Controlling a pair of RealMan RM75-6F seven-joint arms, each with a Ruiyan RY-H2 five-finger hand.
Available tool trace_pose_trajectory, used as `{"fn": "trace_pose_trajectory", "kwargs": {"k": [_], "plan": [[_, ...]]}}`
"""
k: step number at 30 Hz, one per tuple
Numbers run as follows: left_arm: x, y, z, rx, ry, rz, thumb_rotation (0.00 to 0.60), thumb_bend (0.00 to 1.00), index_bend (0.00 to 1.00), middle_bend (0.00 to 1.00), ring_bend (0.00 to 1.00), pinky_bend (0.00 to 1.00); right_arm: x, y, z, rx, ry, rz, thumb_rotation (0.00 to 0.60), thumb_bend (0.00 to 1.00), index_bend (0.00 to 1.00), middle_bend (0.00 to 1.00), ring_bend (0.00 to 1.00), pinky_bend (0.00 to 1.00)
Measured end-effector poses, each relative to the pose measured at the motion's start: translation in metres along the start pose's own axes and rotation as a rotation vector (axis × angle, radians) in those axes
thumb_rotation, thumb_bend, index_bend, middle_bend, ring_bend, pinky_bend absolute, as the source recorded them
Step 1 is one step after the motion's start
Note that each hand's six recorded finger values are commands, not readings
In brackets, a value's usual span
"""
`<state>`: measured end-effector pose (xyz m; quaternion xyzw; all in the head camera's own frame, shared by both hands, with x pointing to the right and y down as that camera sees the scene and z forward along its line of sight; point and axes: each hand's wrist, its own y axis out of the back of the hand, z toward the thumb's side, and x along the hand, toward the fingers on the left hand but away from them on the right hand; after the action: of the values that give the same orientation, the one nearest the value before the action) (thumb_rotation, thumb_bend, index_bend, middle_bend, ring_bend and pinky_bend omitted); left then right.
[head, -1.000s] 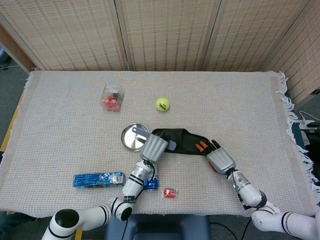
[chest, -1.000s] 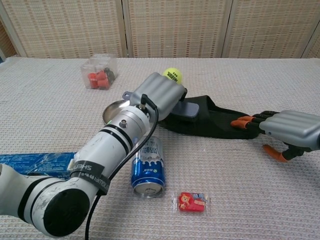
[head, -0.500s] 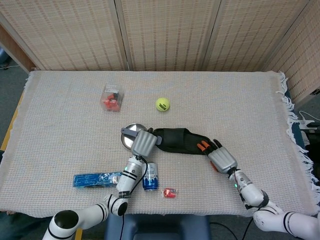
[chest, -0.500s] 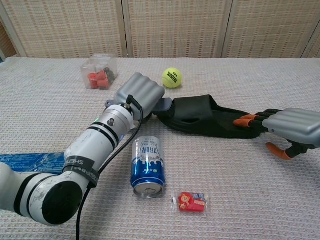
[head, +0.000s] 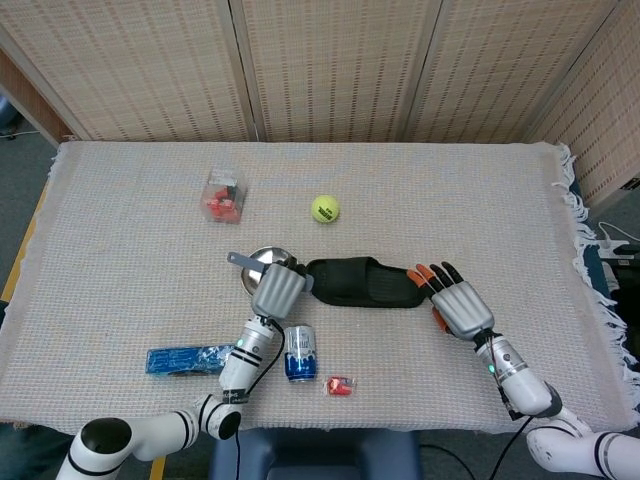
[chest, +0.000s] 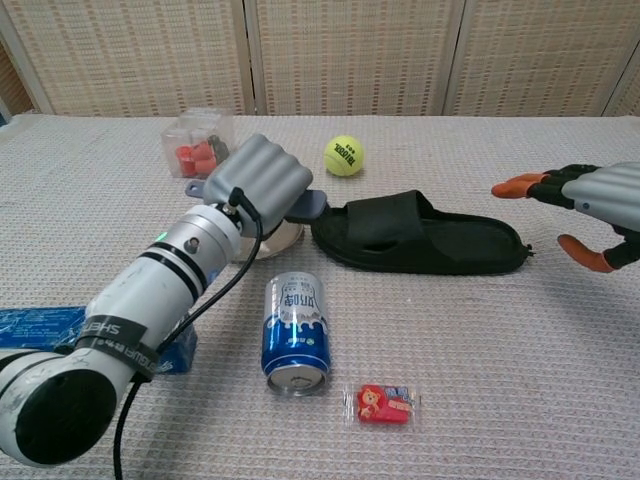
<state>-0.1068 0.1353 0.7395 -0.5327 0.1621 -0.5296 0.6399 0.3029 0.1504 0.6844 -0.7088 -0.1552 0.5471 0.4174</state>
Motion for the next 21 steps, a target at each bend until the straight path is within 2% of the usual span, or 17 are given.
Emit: {"fn": "trace_pose_trajectory", "kwargs": {"k": [2,6,11,16,21], "plan": [[-0.004,-0.014,-0.011,0.028,0.016,-0.037,0.600,0.44,0.52,0.59,0.67,0.98,0.006,0.013,-0.007,-0.005,-0.009,-0.036,0.600,0.45,0.00,0.00,0.00,0.00],[-0.009,-0.035,-0.029,0.059,0.039,-0.094,0.600,0.44,0.50,0.59,0.67,0.98,0.021,0.041,-0.020,-0.021,-0.032,-0.124,0.600,0.45,0.00,0.00,0.00,0.00],[-0.011,-0.045,-0.035,0.083,0.046,-0.128,0.600,0.44,0.44,0.54,0.68,0.98,0.038,0.066,-0.030,-0.045,-0.058,-0.192,0.600,0.45,0.00,0.00,0.00,0.00],[-0.012,-0.048,-0.033,0.067,0.043,-0.154,0.600,0.44,0.35,0.46,0.69,0.99,0.041,0.066,-0.029,-0.038,-0.062,-0.189,0.600,0.45,0.00,0.00,0.00,0.00],[-0.013,-0.052,-0.029,0.056,0.041,-0.179,0.600,0.44,0.19,0.34,0.69,0.98,0.040,0.061,-0.027,-0.033,-0.063,-0.174,0.600,0.45,0.00,0.00,0.00,0.00]]}}
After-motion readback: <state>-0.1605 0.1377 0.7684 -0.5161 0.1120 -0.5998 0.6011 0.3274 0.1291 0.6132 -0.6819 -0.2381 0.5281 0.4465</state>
